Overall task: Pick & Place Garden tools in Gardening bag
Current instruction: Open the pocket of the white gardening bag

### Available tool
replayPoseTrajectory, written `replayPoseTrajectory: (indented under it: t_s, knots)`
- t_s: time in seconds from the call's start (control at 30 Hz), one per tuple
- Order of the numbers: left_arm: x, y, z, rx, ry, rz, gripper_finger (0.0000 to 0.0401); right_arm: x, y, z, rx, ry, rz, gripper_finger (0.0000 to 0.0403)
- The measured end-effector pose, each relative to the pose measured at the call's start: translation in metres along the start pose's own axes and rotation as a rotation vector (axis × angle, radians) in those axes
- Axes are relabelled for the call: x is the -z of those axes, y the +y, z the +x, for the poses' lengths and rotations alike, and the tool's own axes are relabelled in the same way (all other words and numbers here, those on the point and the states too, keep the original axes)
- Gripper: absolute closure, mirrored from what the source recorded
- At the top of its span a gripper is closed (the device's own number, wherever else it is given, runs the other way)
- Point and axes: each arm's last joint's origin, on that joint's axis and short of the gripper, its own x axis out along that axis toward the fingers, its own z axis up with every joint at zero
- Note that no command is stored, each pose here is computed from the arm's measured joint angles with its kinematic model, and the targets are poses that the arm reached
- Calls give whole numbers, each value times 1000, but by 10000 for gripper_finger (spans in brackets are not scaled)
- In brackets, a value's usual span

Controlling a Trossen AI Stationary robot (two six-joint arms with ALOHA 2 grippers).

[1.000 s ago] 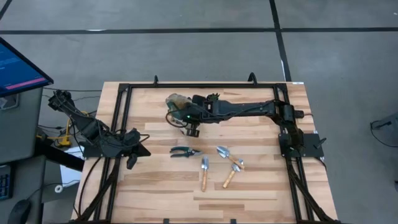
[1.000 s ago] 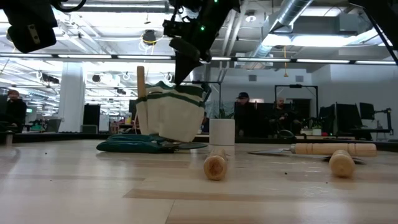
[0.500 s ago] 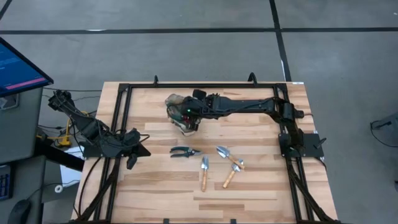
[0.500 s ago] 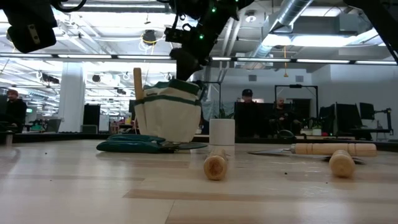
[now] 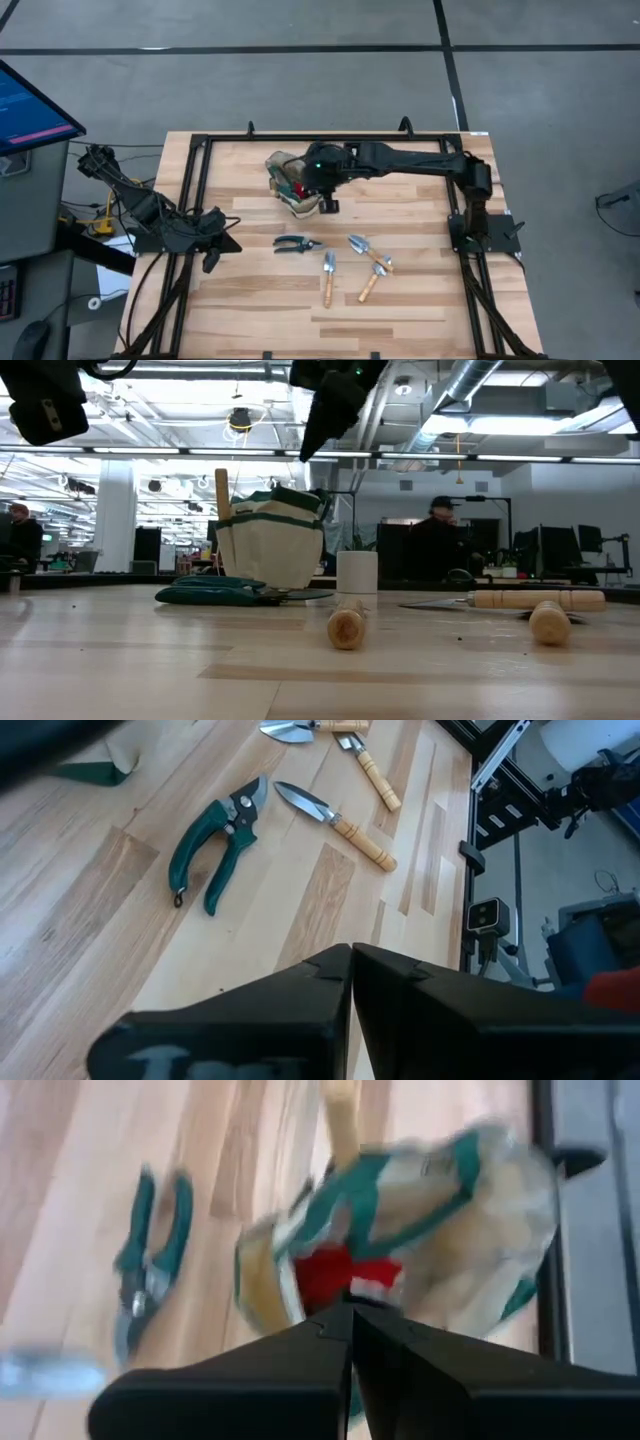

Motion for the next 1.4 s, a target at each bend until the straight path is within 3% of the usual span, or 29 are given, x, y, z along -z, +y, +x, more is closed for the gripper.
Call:
replayPoseTrajectory:
  t_s: [0.17, 0.4, 0.83, 1.23, 1.4]
  knots:
    - [0, 0, 0, 1, -1, -1, 400, 5, 21, 43, -80, 92, -64, 403]
    - [0, 0, 0, 2, -1, -1, 400, 5, 28, 63, -82, 112, -102, 403]
    - [0, 0, 0, 1, -1, 2, 400, 9, -4, 70, -3, 67, -11, 403]
    - [0, 0, 0, -1, 1, 4, 400, 16, -11, 104, -8, 59, 45, 403]
    - [0, 1, 0, -6, 4, 15, 400, 10, -14, 82, -2, 46, 90, 403]
